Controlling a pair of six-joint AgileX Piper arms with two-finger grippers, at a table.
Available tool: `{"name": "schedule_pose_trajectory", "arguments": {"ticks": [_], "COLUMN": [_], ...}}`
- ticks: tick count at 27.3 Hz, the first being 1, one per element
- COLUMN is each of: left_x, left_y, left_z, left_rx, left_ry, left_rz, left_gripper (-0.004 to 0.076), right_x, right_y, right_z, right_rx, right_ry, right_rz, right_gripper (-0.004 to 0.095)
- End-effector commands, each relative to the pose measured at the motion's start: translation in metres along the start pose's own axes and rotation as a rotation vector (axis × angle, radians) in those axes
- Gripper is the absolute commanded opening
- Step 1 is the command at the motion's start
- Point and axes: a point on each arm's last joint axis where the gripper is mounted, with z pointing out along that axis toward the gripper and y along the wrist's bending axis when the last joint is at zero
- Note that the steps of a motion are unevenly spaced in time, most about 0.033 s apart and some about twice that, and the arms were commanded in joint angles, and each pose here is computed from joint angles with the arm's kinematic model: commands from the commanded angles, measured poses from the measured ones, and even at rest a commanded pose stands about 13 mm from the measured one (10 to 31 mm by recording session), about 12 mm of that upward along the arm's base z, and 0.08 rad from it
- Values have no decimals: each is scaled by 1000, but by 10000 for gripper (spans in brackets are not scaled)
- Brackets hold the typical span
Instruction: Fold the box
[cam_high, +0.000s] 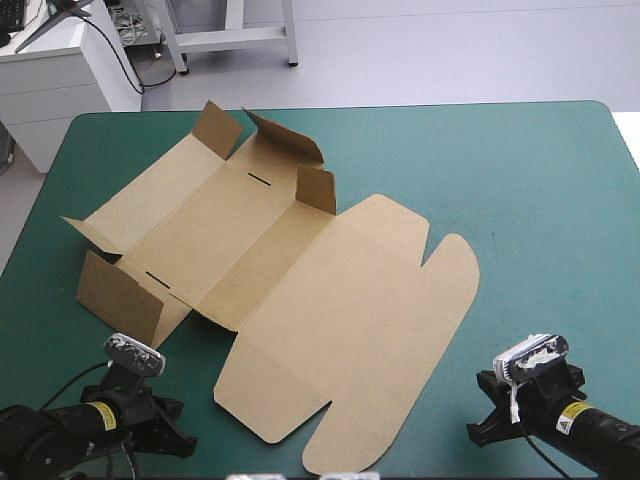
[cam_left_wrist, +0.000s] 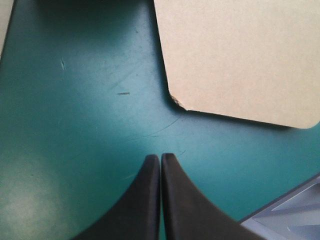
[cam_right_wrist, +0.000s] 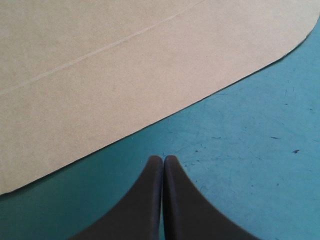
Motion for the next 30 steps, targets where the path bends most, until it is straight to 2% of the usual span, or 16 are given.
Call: {"name": "schedule_pose_trajectory", "arguments": {"ticks": [1,17,20,25,28,30], "left_x": [-9,-9,-9,-9,-9,-9], "left_y": [-2,-2,-2,-2,-2,-2], "left_z": [-7,-7,-7,-7,-7,-7], "left_rx": [14,14,14,14,14,14], "left_ry": [-63,-63,-63,-63,-63,-63], "left_rz": [-5,-5,-5,-5,-5,-5], "left_gripper": [-8,-8,-8,-8,-8,-8], "right_x": [-12,-12,-12,-12,-12,-12], "right_y": [0,0,0,0,0,0], "right_z": [-4,-4,-4,-4,-4,-4], "right_rx": [9,10,10,10,10,11], "right_ry": [-74,-76,-76,-76,-76,-75], "right_rz": [-7,-6,-6,-6,-5,-6], "right_gripper": [-14,10,143,514,625,631]}}
